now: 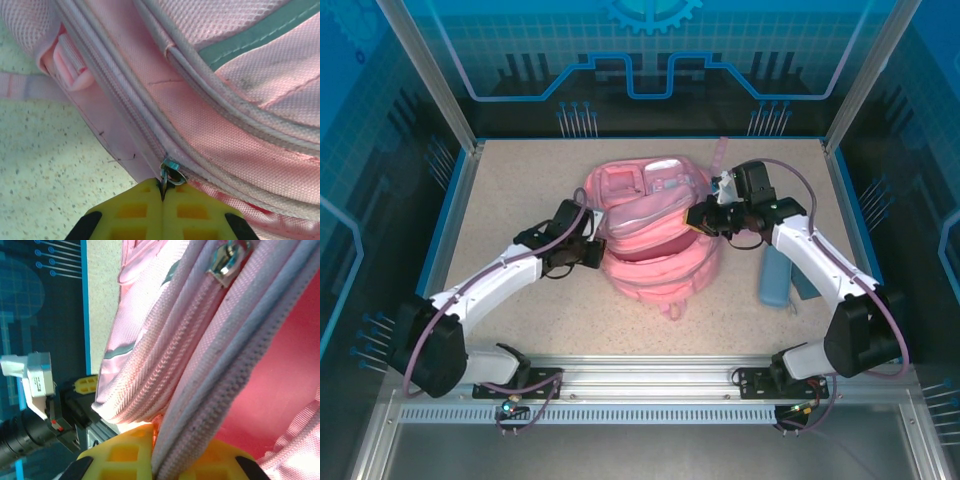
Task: Pack the student bag
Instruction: Unzip the student bag at the top-center of the table.
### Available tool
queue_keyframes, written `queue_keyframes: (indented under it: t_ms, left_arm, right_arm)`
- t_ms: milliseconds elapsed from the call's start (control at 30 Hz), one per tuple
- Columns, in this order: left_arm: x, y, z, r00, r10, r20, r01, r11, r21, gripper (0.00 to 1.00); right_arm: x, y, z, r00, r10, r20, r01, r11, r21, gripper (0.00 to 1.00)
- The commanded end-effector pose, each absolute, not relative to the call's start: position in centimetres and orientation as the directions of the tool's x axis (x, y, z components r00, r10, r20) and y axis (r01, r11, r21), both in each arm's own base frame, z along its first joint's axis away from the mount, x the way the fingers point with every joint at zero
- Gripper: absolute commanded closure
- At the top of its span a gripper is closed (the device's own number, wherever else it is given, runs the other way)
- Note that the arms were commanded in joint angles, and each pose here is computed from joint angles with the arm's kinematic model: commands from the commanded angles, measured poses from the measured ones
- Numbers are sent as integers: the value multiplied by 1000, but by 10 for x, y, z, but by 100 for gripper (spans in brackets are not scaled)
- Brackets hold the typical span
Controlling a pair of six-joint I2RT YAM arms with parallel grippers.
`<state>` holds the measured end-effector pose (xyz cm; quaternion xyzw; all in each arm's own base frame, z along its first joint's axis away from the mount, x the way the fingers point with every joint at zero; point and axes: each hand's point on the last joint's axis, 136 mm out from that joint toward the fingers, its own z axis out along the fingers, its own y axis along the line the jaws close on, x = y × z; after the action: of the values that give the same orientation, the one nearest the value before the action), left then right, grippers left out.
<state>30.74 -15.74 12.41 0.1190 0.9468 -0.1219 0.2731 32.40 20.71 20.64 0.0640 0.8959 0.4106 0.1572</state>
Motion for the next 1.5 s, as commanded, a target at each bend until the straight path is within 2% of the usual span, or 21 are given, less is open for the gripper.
queue_keyframes:
  t_ms: [0,100,300,467,533,733,833,900,1033,1267,1367,1467]
  left_arm:
    - [333,-130,132,-791,210,-575,294,954,-56,100]
    - [349,-122,132,-791,203,-578,281,958,-49,100]
    - [362,-130,128,-744,326,-583,416,909,-22,100]
    - [359,-148,140,-727,311,-612,473,873,-118,100]
    - [353,-161,149,-721,269,-638,490,849,-196,100]
    - [332,-194,159,-698,194,-689,533,784,-319,100]
    - [324,-204,158,-696,204,-689,548,770,-326,100]
    - [320,-212,158,-693,211,-689,561,758,-332,100]
    - [311,-229,160,-682,233,-693,594,730,-339,100]
    - [300,-247,160,-673,249,-696,621,702,-350,100]
    - [300,-244,160,-669,255,-698,618,713,-332,100]
    - [300,-235,160,-662,276,-697,611,737,-289,100]
  right_arm:
    - [320,198,223,-941,163,-297,-119,661,740,98]
    - [317,196,221,-945,137,-297,-135,663,736,99]
    - [311,196,222,-946,83,-313,-186,653,734,99]
    - [314,195,217,-946,105,-306,-171,640,749,95]
    - [318,195,213,-944,155,-291,-132,631,764,84]
    - [325,197,210,-909,342,-236,-8,553,833,41]
    - [325,199,208,-887,419,-195,56,516,855,33]
    - [325,202,205,-873,463,-152,104,483,869,31]
    - [317,212,191,-846,527,-79,195,445,874,31]
    - [311,226,181,-789,613,-45,278,421,863,33]
    - [309,228,177,-781,624,-42,298,431,852,44]
    - [307,225,174,-786,614,-68,299,474,829,65]
